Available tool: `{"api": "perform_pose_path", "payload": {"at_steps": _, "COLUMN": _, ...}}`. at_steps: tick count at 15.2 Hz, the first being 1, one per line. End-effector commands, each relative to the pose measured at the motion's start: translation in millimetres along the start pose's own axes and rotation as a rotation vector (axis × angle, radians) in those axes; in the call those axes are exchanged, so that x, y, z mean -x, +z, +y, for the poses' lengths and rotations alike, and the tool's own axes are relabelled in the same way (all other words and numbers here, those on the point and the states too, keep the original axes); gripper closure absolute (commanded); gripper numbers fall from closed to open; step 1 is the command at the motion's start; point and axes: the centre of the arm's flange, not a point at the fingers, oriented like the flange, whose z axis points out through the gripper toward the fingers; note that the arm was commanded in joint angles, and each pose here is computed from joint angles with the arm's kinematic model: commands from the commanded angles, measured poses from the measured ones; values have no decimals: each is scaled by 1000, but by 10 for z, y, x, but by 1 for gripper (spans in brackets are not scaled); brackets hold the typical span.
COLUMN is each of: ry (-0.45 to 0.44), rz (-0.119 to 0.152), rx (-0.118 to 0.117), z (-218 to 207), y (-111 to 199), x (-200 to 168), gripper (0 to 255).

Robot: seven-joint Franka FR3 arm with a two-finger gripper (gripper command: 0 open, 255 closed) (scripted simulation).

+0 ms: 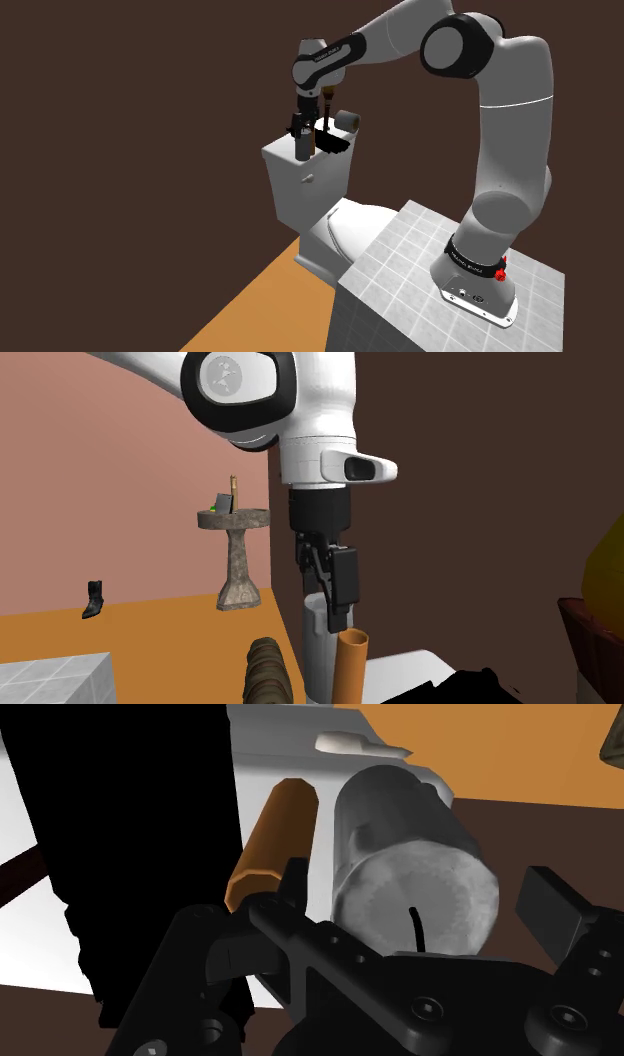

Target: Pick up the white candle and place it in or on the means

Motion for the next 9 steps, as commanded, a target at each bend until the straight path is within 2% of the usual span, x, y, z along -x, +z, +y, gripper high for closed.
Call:
{"api": "perform_pose_path", "payload": {"at_steps": 1, "ry": 4, "rz": -25, "rx": -5, "z": 2, "y": 116, "x": 37, "gripper": 0}}
{"api": "perform_pose_path", "payload": {"at_steps": 2, "ry": 4, "rz": -25, "rx": -5, "z": 2, "y": 116, "x": 37, "gripper": 0}}
{"api": "perform_pose_path", "payload": {"at_steps": 3, "ry": 4, "rz": -25, "rx": -5, "z": -3, "y": 120, "x": 31, "gripper": 255}}
{"api": "perform_pose_path", "payload": {"at_steps": 9, "ry": 4, "rz": -24, "rx": -5, "z": -40, "y": 166, "x": 66, "gripper": 255}}
